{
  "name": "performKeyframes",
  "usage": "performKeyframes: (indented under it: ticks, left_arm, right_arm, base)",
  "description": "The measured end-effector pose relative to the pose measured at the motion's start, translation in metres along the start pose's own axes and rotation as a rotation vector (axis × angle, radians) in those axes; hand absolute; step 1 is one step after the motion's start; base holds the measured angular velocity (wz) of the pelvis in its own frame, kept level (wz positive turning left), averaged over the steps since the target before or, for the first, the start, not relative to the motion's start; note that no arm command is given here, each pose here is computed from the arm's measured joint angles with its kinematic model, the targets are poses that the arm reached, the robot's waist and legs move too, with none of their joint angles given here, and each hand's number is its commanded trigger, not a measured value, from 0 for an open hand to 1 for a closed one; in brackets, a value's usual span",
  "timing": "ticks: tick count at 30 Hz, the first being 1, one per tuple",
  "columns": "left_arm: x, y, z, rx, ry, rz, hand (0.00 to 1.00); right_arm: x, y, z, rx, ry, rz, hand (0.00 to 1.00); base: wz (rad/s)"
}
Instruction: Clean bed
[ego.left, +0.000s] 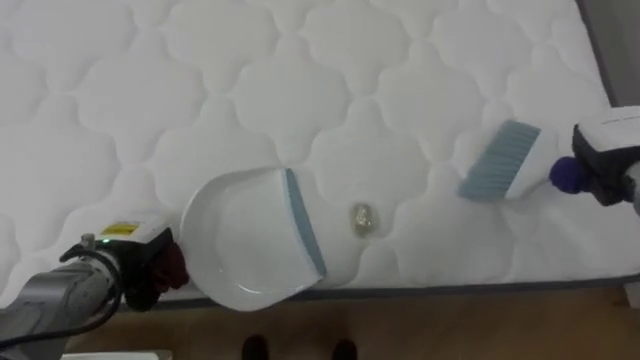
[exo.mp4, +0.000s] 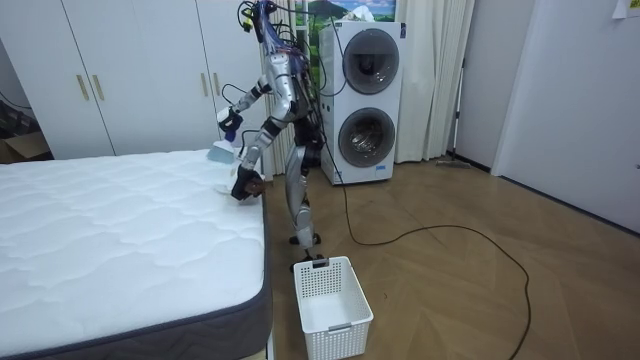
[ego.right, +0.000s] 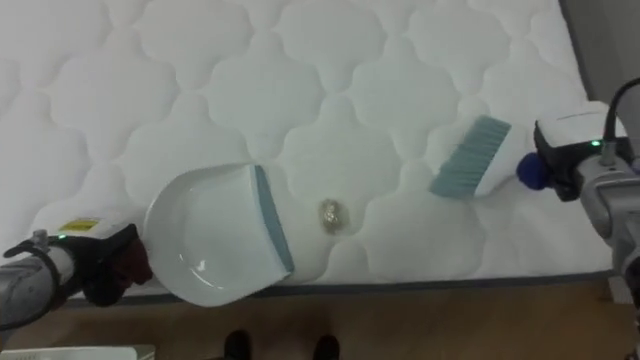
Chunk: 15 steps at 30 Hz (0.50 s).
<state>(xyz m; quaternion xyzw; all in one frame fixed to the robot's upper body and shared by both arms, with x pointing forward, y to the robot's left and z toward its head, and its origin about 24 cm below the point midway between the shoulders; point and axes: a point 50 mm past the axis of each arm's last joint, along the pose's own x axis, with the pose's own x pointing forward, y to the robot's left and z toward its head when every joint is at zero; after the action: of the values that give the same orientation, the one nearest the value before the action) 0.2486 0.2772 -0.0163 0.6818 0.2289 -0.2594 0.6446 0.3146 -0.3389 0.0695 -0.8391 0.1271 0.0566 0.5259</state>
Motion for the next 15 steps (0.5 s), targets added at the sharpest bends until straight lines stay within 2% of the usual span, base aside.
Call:
performKeyframes:
  ticks: [8, 15]
  left_arm:
    - [-0.002, 0.002, 0.0, 0.06, -0.03, -0.041, 1.0]
    - [-0.002, -0.007, -0.007, 0.055, -0.023, -0.083, 1.0]
  right_arm:
    - [0.002, -0.024, 0.026, -0.125, -0.152, -0.1, 1.0]
    - [-0.001, -0.045, 0.049, -0.167, -0.251, -0.202, 1.0]
  base:
    - [-0.01]
    - [-0.09]
